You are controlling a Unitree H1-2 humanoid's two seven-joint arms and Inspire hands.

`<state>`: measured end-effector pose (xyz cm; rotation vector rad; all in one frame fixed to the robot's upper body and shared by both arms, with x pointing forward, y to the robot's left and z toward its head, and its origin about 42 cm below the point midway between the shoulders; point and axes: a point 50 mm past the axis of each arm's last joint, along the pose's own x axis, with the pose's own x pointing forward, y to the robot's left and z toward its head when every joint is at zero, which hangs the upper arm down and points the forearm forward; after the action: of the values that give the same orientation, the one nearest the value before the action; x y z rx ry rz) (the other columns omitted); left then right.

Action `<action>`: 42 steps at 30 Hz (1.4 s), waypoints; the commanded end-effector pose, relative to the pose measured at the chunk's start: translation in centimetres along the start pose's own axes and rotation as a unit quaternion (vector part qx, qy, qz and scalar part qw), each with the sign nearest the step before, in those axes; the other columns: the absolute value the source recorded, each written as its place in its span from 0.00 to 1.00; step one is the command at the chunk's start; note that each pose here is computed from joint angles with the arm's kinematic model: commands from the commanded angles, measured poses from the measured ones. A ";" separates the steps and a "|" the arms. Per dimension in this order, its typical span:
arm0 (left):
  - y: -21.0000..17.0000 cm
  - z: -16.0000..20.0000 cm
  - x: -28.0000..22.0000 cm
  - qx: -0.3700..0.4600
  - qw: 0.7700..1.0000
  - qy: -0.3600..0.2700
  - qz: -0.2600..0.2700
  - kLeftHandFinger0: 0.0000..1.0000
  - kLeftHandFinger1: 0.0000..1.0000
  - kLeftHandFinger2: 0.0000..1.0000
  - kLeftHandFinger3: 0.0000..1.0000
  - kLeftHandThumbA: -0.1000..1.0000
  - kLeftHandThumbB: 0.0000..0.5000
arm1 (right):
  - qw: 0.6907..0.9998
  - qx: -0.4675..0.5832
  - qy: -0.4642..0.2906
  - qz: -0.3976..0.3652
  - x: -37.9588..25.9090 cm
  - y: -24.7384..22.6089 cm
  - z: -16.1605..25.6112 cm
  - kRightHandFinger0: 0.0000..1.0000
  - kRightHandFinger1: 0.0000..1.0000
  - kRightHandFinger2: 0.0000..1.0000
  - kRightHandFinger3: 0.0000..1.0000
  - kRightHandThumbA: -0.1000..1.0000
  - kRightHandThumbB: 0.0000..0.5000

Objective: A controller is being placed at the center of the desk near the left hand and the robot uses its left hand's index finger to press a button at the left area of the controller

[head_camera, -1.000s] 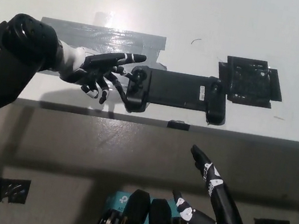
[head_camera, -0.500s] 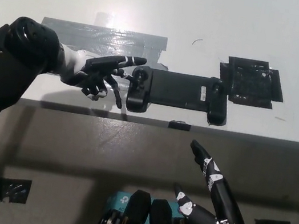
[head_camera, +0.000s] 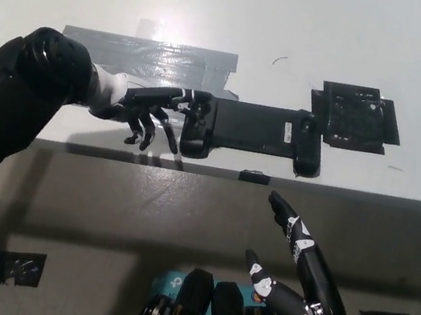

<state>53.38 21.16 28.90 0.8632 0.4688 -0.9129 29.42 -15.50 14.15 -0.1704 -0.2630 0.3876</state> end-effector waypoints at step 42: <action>-9.7 0.7 -9.4 -0.054 0.940 -0.315 0.117 1.00 0.92 0.93 1.00 1.00 0.66 | 1.000 0.006 -0.015 -0.005 0.5 -0.3 0.7 1.00 1.00 1.00 1.00 0.49 0.50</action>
<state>43.27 22.08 33.91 0.5929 -0.0306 -1.0356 29.59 -15.49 14.20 -0.1664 -0.2634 0.3850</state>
